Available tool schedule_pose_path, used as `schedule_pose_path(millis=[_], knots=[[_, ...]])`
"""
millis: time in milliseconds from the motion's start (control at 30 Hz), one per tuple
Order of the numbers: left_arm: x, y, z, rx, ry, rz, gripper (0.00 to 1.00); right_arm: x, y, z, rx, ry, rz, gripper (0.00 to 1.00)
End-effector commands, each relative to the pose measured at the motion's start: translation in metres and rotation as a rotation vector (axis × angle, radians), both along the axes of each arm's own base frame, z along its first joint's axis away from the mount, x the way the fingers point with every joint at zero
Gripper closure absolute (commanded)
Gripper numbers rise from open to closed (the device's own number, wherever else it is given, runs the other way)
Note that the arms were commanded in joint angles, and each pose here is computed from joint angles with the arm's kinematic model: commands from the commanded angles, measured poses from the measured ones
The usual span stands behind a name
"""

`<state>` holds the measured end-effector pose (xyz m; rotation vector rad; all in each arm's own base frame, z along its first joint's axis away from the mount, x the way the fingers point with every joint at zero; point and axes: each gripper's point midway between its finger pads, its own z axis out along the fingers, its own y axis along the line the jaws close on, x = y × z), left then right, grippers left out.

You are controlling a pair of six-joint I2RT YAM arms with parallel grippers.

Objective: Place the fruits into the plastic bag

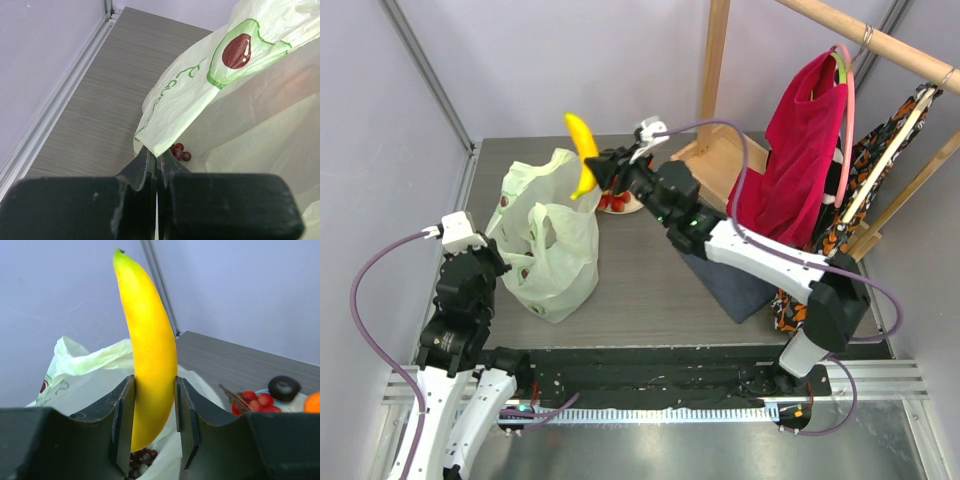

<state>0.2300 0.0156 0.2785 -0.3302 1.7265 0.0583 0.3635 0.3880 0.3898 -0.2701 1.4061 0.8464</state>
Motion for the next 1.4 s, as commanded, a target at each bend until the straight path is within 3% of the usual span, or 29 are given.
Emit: schedule_pose_path(millis=[0,300,433,633,667,733,767,833,933,1367], knots=[[0.003,0.0,0.014,-0.018,-0.062,0.004,1.0,-0.002,0.025,0.025,0.07,-0.146,-0.019,0.99],[0.003,-0.001,0.014,-0.019,-0.064,0.0,1.0,-0.071,0.038,0.002,0.121,-0.149,0.08,0.99],[0.003,-0.001,0.014,-0.018,-0.062,0.0,1.0,-0.089,0.042,-0.018,0.069,-0.117,0.131,0.99],[0.003,0.0,0.015,-0.019,-0.067,0.001,1.0,-0.09,0.061,-0.04,-0.067,-0.044,0.169,0.99],[0.002,-0.001,0.015,-0.019,-0.067,0.0,1.0,-0.088,0.068,-0.065,-0.152,0.01,0.176,0.99],[0.003,-0.001,0.014,-0.02,-0.064,0.0,1.0,-0.083,0.079,-0.053,-0.189,0.018,0.187,0.99],[0.002,-0.001,0.014,-0.019,-0.065,0.0,1.0,-0.082,0.086,-0.083,-0.285,0.079,0.202,0.99],[0.002,-0.001,0.015,-0.019,-0.065,-0.002,1.0,-0.077,0.095,-0.074,-0.322,0.085,0.207,0.99],[0.002,-0.001,0.015,-0.021,-0.067,-0.003,1.0,-0.074,0.097,-0.098,-0.456,0.153,0.21,0.99],[0.003,-0.003,0.014,-0.024,-0.065,-0.011,1.0,-0.073,0.125,-0.176,-0.711,0.338,0.299,0.99]])
